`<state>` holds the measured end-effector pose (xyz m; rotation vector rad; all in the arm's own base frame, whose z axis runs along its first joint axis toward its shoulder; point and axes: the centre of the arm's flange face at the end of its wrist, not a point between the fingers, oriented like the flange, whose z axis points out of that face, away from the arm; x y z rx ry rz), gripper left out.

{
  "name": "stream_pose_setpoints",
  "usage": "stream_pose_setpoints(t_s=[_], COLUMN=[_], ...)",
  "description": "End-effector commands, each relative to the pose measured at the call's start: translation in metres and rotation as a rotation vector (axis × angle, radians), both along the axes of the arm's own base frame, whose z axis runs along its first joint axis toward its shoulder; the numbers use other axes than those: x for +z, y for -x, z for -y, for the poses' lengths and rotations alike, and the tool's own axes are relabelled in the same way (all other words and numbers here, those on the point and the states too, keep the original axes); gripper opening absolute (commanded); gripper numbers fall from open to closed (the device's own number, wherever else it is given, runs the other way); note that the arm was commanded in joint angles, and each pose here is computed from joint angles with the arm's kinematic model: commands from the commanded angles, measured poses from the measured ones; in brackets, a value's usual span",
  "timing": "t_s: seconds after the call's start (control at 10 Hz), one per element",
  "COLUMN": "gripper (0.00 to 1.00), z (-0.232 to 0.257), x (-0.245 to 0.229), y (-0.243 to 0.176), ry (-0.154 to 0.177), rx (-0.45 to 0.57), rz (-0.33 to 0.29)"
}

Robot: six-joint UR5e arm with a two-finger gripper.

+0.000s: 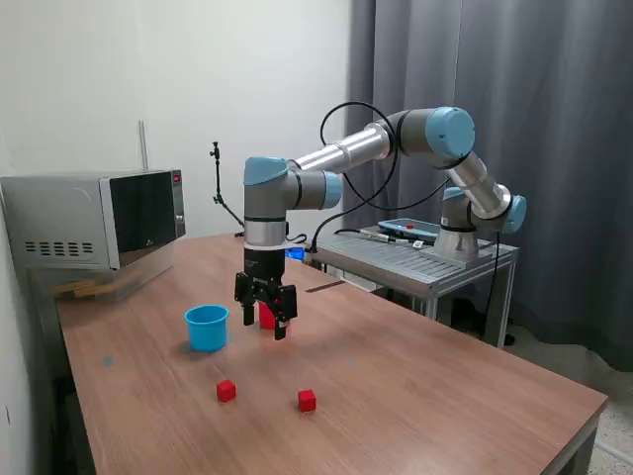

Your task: Place red objects in the red bin, and blue objects in the blue bin.

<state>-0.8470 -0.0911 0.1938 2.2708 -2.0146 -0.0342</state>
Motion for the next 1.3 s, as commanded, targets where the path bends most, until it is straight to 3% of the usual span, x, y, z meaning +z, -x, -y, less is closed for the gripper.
stream_pose_setpoints(t_s=[0.0,0.3,0.6,1.0,1.2], gripper=[1.00,1.00,1.00,1.00,1.00], z=[-0.009,-0.007,0.005,0.028,0.030], x=[-0.009,-0.017,-0.028,-0.071,-0.071], y=[0.014,0.025,0.032,0.033,0.033], ry=[0.001,0.009,0.019,0.027,0.024], rx=[-0.038,-0.051,-0.079,-0.049,-0.044], rz=[-0.021,-0.067,-0.075,-0.036,-0.039])
